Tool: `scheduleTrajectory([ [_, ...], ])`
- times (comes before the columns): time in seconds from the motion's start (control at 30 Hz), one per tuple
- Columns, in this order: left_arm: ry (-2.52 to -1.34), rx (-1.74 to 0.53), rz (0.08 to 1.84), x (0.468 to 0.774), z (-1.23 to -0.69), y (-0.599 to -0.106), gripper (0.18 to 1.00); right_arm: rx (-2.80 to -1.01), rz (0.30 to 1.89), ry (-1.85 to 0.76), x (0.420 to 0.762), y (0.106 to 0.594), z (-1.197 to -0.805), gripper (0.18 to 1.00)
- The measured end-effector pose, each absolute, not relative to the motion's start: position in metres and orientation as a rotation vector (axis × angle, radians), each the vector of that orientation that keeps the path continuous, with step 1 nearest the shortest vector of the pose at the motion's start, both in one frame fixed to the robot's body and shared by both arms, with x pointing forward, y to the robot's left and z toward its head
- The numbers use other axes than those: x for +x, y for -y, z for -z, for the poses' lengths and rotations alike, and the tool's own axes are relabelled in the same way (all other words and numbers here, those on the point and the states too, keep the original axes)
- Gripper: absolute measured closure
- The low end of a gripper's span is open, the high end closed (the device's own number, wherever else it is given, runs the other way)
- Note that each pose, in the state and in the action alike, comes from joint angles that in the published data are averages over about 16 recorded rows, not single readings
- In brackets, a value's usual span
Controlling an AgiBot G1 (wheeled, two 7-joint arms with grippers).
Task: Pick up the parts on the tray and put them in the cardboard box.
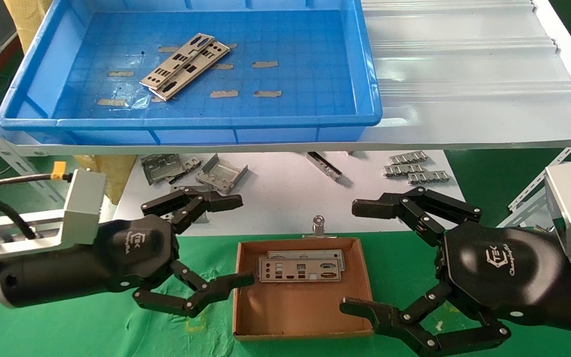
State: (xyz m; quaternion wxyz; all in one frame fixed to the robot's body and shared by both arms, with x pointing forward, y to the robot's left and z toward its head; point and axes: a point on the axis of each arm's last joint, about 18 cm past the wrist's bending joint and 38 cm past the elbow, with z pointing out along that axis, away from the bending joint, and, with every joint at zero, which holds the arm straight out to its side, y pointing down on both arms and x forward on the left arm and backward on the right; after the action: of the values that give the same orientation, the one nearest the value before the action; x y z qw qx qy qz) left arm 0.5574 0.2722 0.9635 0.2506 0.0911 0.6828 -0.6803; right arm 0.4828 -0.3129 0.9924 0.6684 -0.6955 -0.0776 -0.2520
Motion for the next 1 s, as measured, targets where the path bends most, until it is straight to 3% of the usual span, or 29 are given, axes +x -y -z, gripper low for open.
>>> scheduleTrajectory([
  [0.63,-1.911,0.277,1.807,0.484,-0.990,-0.299,0.184,-1.569,0.568,0.175,0.483,0.313,-0.992,0.178],
  [1.0,-1.930,0.289,1.790,0.469,-0.993,-0.301,0.184,-1.568,0.569,0.175,0.483,0.313,-0.992,0.178],
])
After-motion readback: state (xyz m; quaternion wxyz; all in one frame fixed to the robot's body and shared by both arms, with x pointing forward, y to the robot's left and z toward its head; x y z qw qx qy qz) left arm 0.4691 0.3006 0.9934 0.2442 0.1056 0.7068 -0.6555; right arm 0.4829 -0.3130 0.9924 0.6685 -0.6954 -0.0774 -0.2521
